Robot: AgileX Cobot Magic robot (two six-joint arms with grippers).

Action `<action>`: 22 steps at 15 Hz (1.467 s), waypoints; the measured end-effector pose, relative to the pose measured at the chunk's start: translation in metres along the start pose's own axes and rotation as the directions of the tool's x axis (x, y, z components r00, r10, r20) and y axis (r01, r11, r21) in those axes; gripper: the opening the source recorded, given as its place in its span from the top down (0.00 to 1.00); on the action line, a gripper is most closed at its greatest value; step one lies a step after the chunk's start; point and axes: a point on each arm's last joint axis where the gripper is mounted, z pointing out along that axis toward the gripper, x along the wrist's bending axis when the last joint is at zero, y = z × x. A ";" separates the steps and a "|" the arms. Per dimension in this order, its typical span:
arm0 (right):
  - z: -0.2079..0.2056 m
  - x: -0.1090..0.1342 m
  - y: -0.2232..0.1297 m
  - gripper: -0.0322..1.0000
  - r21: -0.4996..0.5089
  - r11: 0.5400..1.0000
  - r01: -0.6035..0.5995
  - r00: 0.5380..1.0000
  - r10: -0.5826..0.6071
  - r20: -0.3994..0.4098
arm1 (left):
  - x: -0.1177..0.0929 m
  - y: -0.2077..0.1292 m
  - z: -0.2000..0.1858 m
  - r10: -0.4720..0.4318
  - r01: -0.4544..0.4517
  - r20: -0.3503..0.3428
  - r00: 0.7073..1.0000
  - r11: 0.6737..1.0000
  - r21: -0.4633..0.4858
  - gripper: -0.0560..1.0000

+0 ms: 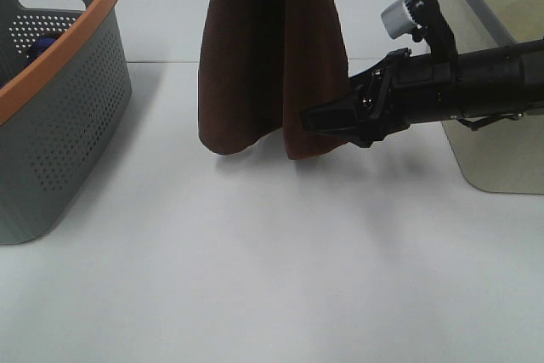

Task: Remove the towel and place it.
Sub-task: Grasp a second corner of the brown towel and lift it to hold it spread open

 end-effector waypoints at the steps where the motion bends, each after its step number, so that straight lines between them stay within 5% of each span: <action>1: 0.002 0.000 -0.002 0.24 0.006 1.000 -0.008 1.000 0.008 -0.005 | 0.000 0.000 0.000 0.000 0.000 0.000 1.000 1.000 0.000 0.95; 7: 0.005 0.001 -0.010 0.55 0.059 0.998 0.018 0.999 -0.016 -0.033 | 0.000 0.000 0.000 0.000 0.000 0.000 1.000 1.000 0.000 0.95; 14: 0.013 -0.003 -0.015 0.60 0.045 0.999 -0.018 0.999 0.019 -0.025 | 0.000 0.000 0.000 0.000 0.000 0.000 1.000 1.000 0.000 0.95; 18: 0.013 -0.001 -0.018 0.95 0.078 0.997 -0.022 0.999 0.026 -0.046 | 0.000 0.000 0.000 0.000 0.000 0.000 1.000 1.000 0.000 0.95; 22: -0.008 0.005 -0.004 0.95 0.115 0.993 -0.001 1.000 0.003 -0.015 | 0.000 0.000 0.000 -0.006 0.006 0.001 1.000 1.000 0.001 0.95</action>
